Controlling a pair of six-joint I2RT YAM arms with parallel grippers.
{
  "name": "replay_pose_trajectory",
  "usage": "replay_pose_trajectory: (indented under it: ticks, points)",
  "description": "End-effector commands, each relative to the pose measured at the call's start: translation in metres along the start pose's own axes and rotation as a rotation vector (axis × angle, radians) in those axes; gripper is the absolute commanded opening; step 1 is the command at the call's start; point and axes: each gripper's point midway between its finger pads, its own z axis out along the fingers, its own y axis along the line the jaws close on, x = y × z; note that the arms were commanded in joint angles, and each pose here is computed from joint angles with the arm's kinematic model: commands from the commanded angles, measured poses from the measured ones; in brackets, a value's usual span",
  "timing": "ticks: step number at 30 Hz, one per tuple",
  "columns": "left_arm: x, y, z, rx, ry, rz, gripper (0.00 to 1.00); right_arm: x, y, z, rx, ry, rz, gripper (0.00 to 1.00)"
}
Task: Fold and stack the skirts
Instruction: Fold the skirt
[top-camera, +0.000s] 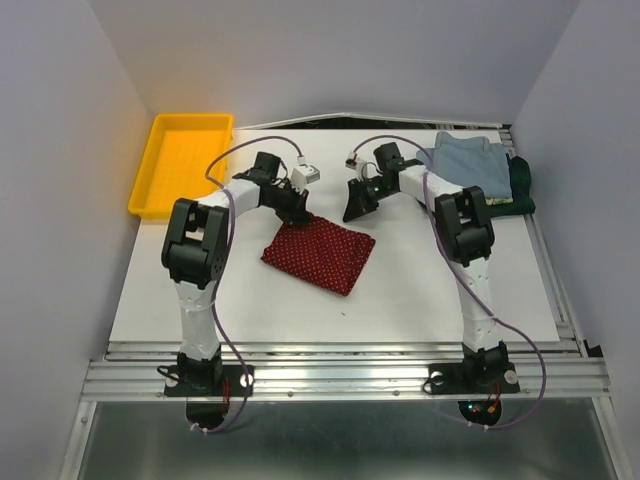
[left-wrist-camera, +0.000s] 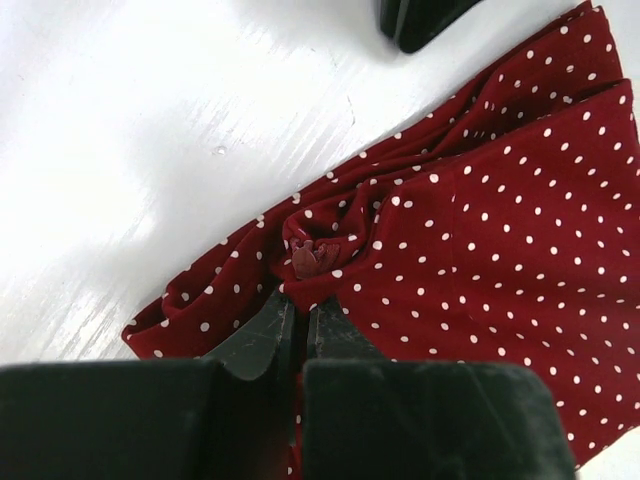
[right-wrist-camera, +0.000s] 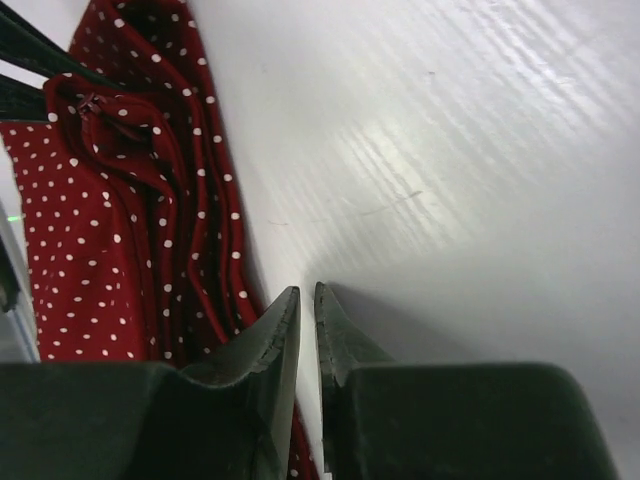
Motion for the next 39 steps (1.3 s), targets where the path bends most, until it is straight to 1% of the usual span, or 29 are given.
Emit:
replay_pose_trajectory:
  ticks: [1,6,12,19,21,24,25,26,27,28,30,31,32,34,36,38,39]
  points:
    - [-0.045,-0.016,-0.035,0.003,-0.110,0.060,0.00,0.033,0.001,0.027,-0.044,0.081,0.051,0.16]
    - [-0.073,-0.023,-0.050,0.001,-0.184,0.062,0.00,0.049,0.004,0.035,-0.070,0.116,0.071,0.11]
    - [-0.079,-0.013,-0.044,-0.014,-0.203,0.021,0.00,0.050,0.004,0.035,-0.075,0.116,0.071,0.10]
    - [-0.057,0.015,-0.011,-0.040,-0.139,-0.064,0.00,0.044,0.002,0.034,-0.060,0.107,0.056,0.10]
    - [-0.053,0.021,-0.005,-0.057,-0.129,-0.076,0.00,0.042,-0.001,0.033,-0.037,0.105,0.049,0.12]
    - [-0.039,0.031,0.005,-0.077,-0.096,-0.099,0.00,0.025,-0.015,0.022,0.054,0.075,0.026,0.16]
    - [-0.034,0.032,0.008,-0.078,-0.085,-0.108,0.00,0.019,-0.027,0.014,0.109,0.060,0.029,0.17]
    - [-0.030,0.033,0.010,-0.079,-0.077,-0.114,0.03,0.007,-0.032,0.007,0.141,0.035,0.020,0.18]
    - [-0.026,0.033,0.012,-0.083,-0.067,-0.121,0.07,-0.003,-0.042,-0.006,0.198,0.011,0.015,0.24]
    - [-0.024,0.033,0.012,-0.085,-0.064,-0.126,0.10,-0.011,-0.043,-0.011,0.223,-0.004,0.000,0.29]
    - [-0.021,0.034,0.010,-0.102,-0.059,-0.135,0.36,-0.033,-0.053,-0.039,0.308,-0.058,-0.030,0.43]
    - [-0.022,0.033,0.009,-0.104,-0.064,-0.139,0.36,-0.040,-0.052,-0.046,0.329,-0.072,-0.047,0.43]
    - [-0.025,0.032,0.007,-0.106,-0.072,-0.138,0.44,-0.048,-0.053,-0.057,0.354,-0.092,-0.062,0.44]
    - [-0.036,0.029,-0.002,-0.115,-0.101,-0.126,0.51,-0.064,-0.043,-0.078,0.399,-0.129,-0.094,0.45]
    - [-0.049,0.026,-0.011,-0.122,-0.130,-0.113,0.54,-0.070,-0.033,-0.091,0.410,-0.148,-0.102,0.45]
    - [-0.072,0.021,-0.030,-0.140,-0.180,-0.086,0.60,-0.078,-0.010,-0.108,0.389,-0.184,-0.100,0.45]
    - [-0.080,0.021,-0.037,-0.156,-0.196,-0.078,0.70,-0.072,-0.005,-0.108,0.373,-0.179,-0.084,0.46]
